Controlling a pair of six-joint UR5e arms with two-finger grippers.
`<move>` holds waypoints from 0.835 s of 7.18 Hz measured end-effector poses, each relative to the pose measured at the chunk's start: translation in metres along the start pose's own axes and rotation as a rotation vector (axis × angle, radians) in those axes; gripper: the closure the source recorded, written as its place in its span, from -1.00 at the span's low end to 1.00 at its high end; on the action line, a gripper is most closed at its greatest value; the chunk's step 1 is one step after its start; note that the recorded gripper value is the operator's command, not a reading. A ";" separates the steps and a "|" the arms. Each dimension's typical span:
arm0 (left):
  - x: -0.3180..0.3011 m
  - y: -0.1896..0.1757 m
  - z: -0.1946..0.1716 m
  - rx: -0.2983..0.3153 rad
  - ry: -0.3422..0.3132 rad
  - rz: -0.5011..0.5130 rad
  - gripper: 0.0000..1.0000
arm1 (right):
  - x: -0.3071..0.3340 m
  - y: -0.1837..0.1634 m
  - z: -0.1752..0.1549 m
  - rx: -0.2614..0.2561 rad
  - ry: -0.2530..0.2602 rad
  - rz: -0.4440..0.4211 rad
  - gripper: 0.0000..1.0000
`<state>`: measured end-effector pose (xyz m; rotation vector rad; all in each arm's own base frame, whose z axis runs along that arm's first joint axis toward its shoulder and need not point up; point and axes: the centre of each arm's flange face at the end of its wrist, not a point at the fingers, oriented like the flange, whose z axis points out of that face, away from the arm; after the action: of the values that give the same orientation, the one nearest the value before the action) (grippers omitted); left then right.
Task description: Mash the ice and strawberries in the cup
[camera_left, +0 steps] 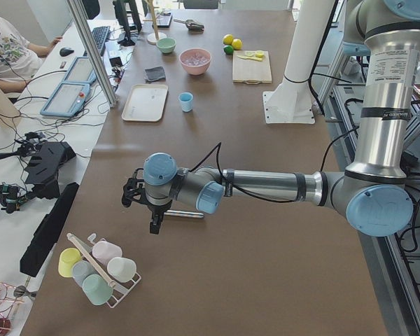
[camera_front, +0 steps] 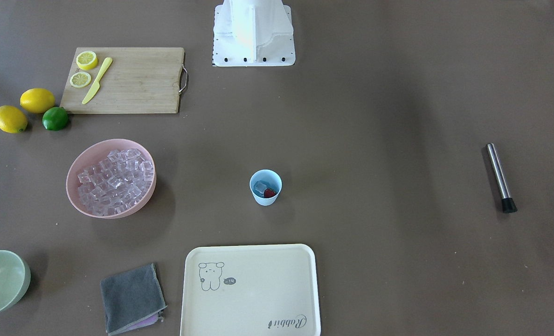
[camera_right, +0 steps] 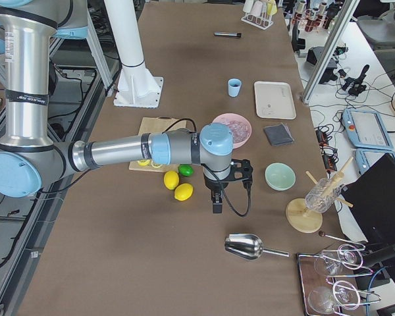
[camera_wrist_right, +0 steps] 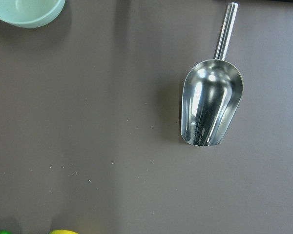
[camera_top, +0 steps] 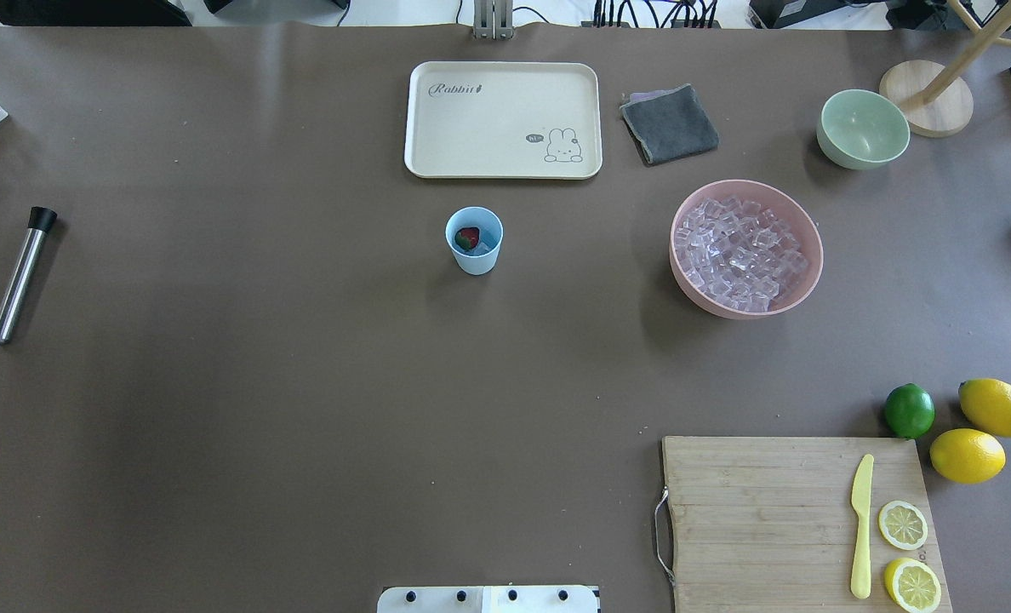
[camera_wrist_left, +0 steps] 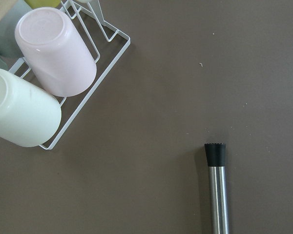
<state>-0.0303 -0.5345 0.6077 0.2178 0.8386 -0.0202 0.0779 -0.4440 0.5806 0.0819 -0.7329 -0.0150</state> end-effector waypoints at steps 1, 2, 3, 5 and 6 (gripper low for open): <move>0.000 0.000 -0.001 0.002 0.003 -0.004 -0.97 | 0.005 0.006 0.006 -0.013 -0.003 0.011 -0.98; 0.000 0.000 -0.003 0.003 0.005 -0.008 -0.97 | 0.010 0.010 0.011 -0.024 -0.004 0.020 -0.99; 0.000 0.000 -0.004 0.003 0.006 -0.011 -0.97 | 0.013 0.012 0.016 -0.034 -0.004 0.026 -0.99; 0.003 0.001 -0.008 0.001 0.033 -0.013 -0.97 | 0.010 0.004 0.025 -0.048 -0.005 0.020 -0.99; 0.004 0.001 -0.008 -0.001 0.041 -0.014 -0.97 | 0.005 -0.003 0.027 -0.051 -0.004 0.011 -0.99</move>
<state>-0.0338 -0.5316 0.6000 0.2125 0.8813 -0.0286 0.0640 -0.4492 0.6039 0.0288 -0.7365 -0.0231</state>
